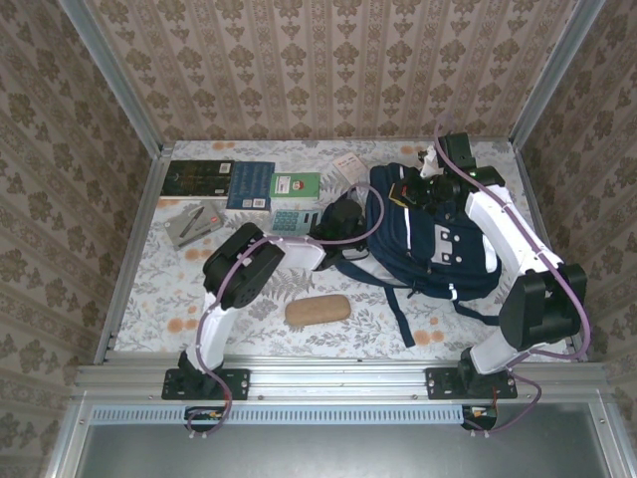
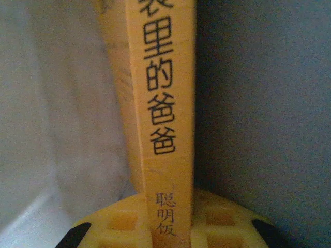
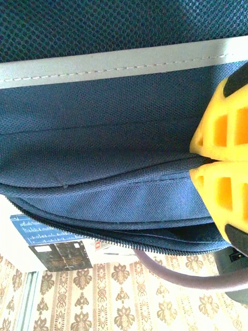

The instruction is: Pack the student bag

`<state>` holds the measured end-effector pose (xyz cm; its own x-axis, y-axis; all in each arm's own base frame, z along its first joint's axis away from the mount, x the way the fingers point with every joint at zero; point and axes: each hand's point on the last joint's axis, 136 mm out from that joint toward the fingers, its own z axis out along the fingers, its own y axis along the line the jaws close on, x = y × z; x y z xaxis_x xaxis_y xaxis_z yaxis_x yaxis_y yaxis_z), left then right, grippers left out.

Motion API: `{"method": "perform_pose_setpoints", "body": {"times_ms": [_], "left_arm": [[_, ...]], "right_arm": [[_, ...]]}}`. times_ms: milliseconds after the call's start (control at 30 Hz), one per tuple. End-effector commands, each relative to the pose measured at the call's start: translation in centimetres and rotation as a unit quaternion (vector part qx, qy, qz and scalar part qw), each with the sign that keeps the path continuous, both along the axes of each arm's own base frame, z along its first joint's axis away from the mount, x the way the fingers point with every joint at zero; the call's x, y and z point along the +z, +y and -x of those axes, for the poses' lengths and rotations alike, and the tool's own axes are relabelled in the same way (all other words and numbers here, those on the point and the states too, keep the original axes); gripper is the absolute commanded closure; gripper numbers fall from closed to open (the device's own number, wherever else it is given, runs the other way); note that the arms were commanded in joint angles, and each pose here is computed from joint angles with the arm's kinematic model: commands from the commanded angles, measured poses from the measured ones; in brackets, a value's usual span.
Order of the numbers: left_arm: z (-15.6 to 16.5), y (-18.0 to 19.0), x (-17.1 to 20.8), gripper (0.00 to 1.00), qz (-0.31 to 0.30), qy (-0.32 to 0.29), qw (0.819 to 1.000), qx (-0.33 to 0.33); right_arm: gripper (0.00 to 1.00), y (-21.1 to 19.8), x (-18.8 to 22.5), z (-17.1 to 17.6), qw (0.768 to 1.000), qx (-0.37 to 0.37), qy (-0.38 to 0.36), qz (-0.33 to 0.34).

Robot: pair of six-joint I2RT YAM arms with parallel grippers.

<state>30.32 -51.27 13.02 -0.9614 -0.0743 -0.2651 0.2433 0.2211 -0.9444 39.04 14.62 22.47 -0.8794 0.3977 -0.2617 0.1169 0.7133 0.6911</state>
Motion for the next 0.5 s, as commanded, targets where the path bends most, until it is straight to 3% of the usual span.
{"method": "perform_pose_setpoints", "body": {"times_ms": [0, 167, 200, 300, 333, 467], "left_arm": [[1.4, -3.1, 0.5, 1.0, 0.017, -0.009, 0.998, -0.052], [1.1, -4.1, -3.7, 1.0, -0.07, 0.007, 0.996, -0.056], [1.2, -4.1, -4.2, 0.89, -0.081, 0.005, 0.995, -0.058], [0.9, -3.4, -5.2, 0.73, -0.107, 0.015, 0.993, -0.047], [0.8, -3.0, -5.3, 0.63, -0.114, 0.014, 0.993, -0.042], [0.6, -1.1, -4.5, 0.46, -0.135, -0.004, 0.99, -0.028]], "right_arm": [[1.0, 1.9, 4.6, -1.1, 0.996, 0.036, -0.068, -0.053], [1.0, 2.0, 4.5, -0.9, 0.996, 0.038, -0.063, -0.056], [1.0, 2.1, 4.5, -0.9, 0.996, 0.039, -0.063, -0.056], [1.0, 2.0, 4.7, -0.7, 0.996, 0.041, -0.065, -0.053], [1.0, 2.0, 4.9, -0.7, 0.996, 0.042, -0.067, -0.051], [1.0, 1.7, 4.9, -0.7, 0.996, 0.041, -0.069, -0.043]]}}
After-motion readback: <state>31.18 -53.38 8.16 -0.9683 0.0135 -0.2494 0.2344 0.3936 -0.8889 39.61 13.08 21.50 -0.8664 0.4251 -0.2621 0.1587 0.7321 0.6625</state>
